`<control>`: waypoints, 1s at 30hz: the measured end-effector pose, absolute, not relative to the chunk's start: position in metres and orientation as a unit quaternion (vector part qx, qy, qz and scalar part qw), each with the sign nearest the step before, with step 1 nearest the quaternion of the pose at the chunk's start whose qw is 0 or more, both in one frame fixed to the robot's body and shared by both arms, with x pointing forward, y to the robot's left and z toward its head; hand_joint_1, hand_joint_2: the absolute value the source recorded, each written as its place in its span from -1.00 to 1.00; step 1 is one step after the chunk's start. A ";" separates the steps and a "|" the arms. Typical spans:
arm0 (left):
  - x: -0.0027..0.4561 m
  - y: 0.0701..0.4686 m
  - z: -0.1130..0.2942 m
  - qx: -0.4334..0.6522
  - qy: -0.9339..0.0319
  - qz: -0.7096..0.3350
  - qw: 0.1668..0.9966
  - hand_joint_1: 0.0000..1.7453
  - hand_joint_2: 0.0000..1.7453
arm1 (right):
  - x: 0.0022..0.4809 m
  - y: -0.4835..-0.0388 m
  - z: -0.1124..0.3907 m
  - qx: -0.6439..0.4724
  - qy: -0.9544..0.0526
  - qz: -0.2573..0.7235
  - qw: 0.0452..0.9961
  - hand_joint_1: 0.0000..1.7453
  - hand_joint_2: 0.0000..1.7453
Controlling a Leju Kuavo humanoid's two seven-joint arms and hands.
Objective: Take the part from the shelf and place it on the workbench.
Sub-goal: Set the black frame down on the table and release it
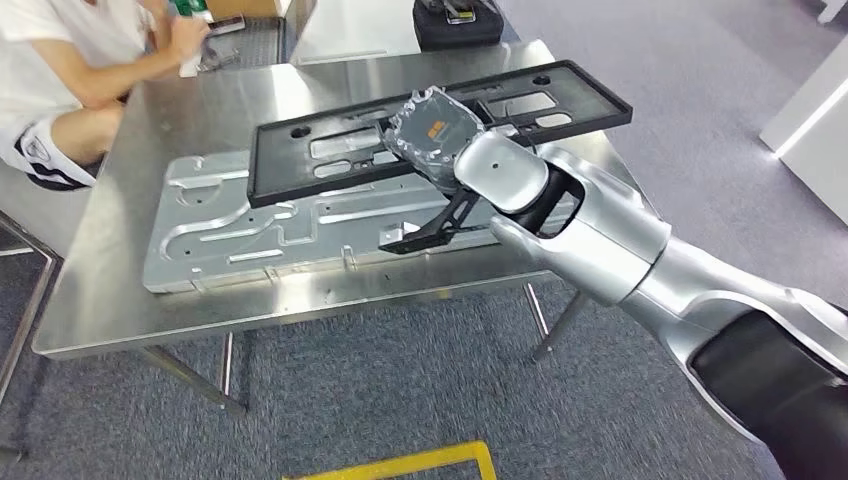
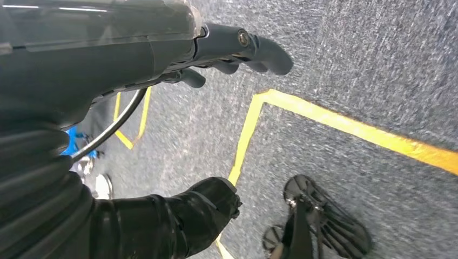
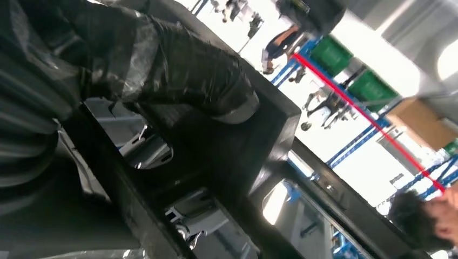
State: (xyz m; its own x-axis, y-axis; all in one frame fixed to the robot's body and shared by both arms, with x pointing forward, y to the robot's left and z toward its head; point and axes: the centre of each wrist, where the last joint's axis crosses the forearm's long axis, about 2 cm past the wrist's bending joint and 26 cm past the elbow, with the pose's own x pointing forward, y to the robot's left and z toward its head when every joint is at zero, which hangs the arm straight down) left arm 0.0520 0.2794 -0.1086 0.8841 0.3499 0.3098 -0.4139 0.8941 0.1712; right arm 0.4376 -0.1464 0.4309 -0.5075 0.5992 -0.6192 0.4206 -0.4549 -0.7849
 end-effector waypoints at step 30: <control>0.051 0.278 -0.109 0.122 -0.132 0.195 0.964 -1.00 1.00 | 0.428 -0.119 0.379 -0.454 -0.531 0.711 0.079 1.00 1.00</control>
